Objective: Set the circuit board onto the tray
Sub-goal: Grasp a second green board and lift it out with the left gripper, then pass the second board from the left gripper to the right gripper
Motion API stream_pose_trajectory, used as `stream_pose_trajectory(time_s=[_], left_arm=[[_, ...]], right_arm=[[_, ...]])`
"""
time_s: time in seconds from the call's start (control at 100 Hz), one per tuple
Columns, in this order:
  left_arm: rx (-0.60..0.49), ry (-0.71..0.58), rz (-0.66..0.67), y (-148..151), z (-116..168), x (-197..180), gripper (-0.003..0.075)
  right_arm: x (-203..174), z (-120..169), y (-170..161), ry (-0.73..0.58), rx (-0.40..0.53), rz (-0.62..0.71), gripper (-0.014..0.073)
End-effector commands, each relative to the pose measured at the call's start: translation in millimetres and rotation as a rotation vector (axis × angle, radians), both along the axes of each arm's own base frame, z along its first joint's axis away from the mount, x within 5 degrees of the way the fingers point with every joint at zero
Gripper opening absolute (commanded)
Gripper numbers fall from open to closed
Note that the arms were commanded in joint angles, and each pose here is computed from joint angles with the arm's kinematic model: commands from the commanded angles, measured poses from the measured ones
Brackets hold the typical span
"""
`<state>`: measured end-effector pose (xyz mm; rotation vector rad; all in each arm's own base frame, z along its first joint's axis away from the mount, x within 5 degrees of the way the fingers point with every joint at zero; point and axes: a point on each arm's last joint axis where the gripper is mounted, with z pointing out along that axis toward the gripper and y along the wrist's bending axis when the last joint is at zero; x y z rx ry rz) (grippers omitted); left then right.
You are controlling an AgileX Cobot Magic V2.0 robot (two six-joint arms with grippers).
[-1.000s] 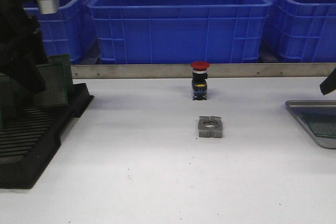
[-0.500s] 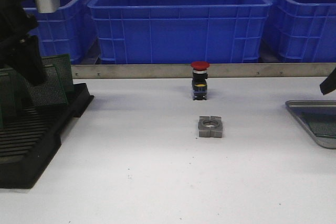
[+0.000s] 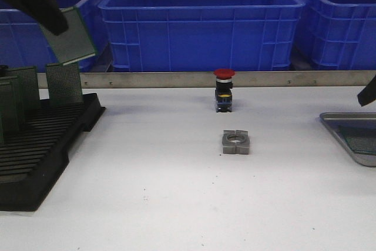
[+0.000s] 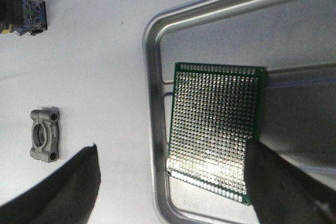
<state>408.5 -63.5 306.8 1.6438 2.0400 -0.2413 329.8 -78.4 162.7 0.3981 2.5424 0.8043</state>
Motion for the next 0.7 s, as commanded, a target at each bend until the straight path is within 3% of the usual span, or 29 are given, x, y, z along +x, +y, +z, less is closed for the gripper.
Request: stream_pose_trajectory(time_s=[0.0, 0.13, 0.46, 0.69], left_arm=[[-0.183, -0.051, -0.012, -19, 54, -25, -0.0018], [-0.286, -0.029, -0.025, -46, 69, -39, -0.0018], [-0.278, 0.086, -0.254, -135, 51, -81, -0.0018], [-0.27, 0.111, -0.306, -152, 46, -93, -0.0018]], right_arm=[[2, 26, 2, -0.081, 0.009, 0.008, 0.0584], [3, 27, 2, -0.093, 0.008, 0.013, 0.0584], [5, 31, 5, -0.166, 0.026, 0.056, 0.0582], [7, 48, 19, -0.363, 0.133, 0.2, 0.0583]])
